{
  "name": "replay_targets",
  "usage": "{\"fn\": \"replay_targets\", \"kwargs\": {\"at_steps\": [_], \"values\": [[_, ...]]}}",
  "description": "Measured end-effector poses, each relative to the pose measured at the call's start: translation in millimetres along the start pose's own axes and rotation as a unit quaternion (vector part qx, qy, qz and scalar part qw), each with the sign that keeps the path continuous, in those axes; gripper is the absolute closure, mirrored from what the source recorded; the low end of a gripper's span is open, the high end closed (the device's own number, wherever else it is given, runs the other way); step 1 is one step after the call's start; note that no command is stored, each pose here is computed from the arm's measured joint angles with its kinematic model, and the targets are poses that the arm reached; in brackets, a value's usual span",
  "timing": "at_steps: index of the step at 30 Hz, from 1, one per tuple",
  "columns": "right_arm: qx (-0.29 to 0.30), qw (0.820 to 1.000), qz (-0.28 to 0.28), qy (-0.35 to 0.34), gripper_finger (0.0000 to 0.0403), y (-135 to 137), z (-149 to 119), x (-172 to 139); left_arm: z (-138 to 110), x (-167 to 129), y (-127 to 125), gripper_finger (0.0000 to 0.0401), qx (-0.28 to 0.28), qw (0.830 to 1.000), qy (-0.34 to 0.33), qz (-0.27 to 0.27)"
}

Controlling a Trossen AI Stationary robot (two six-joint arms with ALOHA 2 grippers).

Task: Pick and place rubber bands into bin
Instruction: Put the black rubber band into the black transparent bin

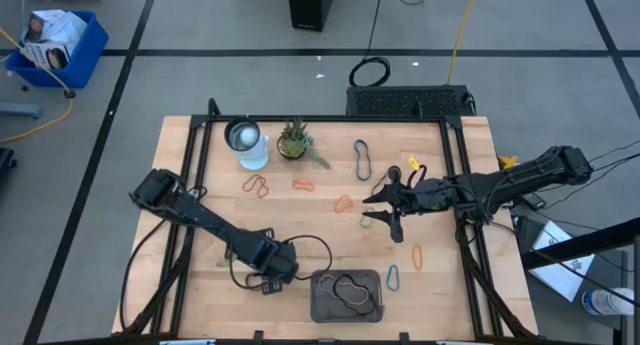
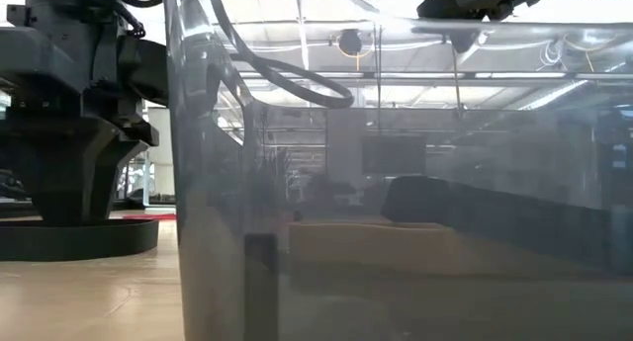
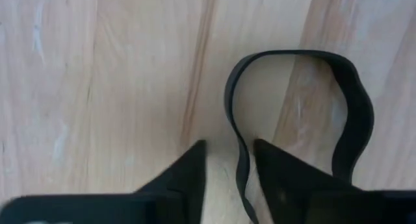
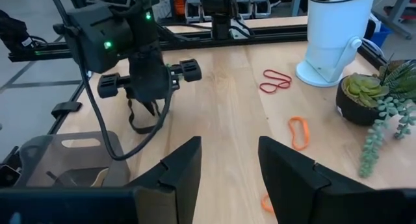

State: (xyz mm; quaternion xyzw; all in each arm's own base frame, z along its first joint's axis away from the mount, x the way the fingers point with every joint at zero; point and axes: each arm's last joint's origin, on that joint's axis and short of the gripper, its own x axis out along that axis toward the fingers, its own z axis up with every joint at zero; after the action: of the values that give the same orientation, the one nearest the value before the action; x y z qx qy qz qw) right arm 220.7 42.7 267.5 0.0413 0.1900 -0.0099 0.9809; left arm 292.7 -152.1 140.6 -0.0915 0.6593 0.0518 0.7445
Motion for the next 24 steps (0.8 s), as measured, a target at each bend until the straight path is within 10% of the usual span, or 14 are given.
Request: {"fn": "replay_targets", "kwargs": {"at_steps": [6,14,24], "values": [[-0.013,1.0,0.0,0.0,0.0258,0,0,0,2,-1,0,0.0387,-0.002,1.0,-0.01,-0.003],[-0.013,1.0,-0.001,0.0,0.0255,0,0,0,3,-10,0,0.0395,-0.03,0.999,-0.025,-0.015],[-0.013,1.0,-0.001,0.0,0.0256,0,0,0,-10,-112,15,0.0398,-0.101,0.975,-0.165,-0.111]]}}
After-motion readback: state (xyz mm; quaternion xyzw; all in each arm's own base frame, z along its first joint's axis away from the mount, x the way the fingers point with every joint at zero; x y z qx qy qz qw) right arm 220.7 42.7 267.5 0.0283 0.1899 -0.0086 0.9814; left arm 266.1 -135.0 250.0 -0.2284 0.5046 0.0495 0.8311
